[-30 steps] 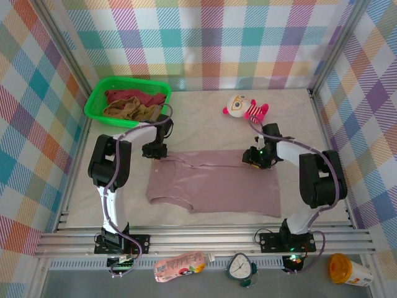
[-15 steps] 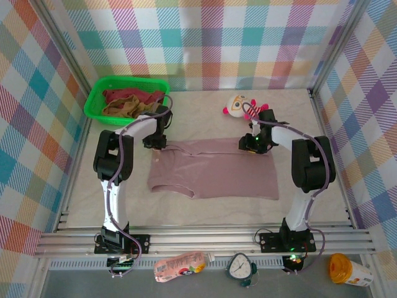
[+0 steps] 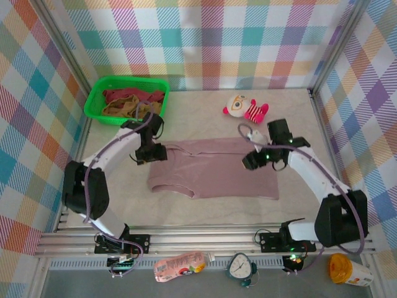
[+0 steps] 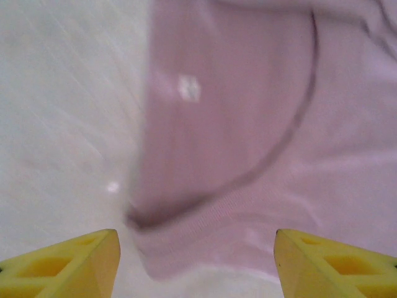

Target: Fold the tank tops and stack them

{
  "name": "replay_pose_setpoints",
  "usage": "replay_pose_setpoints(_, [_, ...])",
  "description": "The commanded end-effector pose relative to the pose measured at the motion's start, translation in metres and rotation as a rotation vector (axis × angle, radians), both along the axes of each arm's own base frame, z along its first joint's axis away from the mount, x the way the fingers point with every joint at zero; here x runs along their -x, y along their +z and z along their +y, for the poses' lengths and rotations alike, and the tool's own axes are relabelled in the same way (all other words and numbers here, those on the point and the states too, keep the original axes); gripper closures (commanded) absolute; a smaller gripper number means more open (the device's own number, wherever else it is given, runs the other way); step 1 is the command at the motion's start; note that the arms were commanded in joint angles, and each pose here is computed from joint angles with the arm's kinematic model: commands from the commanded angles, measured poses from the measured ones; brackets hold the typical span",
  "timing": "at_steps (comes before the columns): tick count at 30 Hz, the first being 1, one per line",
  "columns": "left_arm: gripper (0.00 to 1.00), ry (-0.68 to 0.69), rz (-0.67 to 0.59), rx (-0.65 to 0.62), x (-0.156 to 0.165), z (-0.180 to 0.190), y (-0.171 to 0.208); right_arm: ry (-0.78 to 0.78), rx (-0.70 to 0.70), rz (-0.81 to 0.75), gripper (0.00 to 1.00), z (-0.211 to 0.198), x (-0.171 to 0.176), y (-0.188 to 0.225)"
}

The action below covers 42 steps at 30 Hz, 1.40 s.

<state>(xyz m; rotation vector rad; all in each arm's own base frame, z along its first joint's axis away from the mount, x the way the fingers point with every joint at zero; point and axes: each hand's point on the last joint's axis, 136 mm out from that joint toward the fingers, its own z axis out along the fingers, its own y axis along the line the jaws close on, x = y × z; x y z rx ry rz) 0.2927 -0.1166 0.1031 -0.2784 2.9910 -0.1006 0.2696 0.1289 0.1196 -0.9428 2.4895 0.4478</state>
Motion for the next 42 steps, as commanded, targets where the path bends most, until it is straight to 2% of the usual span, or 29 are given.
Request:
replay_pose_setpoints(1, [0.33,0.115,0.112,0.184,0.04,-0.05,-0.016,0.175,0.186,0.021,0.38,-0.026,0.047,-0.03])
replay_pose_setpoints(3, [0.32,0.15,0.117,0.2,0.052,-0.066,-0.02,0.204,0.288,0.032,0.38,-0.044,0.061,-0.045])
replay_pose_setpoints(9, [0.32,0.195,0.103,0.272,0.078,-0.122,-0.036,0.272,0.391,0.075,0.37,-0.065,0.086,-0.074])
replay_pose_setpoints(15, [0.31,0.28,0.099,0.278,0.096,-0.137,-0.053,0.318,0.502,0.098,0.38,-0.085,0.1,-0.093])
replay_pose_setpoints(19, [0.32,0.333,0.09,0.315,0.099,-0.152,-0.061,0.323,0.584,0.046,0.39,-0.097,0.087,-0.108])
replay_pose_setpoints(24, [0.36,0.387,0.073,0.302,0.099,-0.153,-0.072,0.263,0.571,0.052,0.41,-0.095,0.07,-0.117])
replay_pose_setpoints(31, [0.45,0.385,0.073,0.293,0.094,-0.161,-0.08,0.273,0.515,0.123,0.55,-0.085,0.073,-0.115])
replay_pose_setpoints(34, [0.55,0.376,0.078,0.271,0.095,-0.158,-0.084,0.28,0.477,0.17,0.61,-0.079,0.076,-0.108])
replay_pose_setpoints(37, [0.64,0.369,0.087,0.252,0.096,-0.155,-0.087,0.282,0.451,0.234,0.63,-0.074,0.079,-0.097])
replay_pose_setpoints(42, [0.71,0.349,0.082,0.218,0.096,-0.148,-0.083,0.281,0.457,0.25,0.66,-0.076,0.082,-0.098])
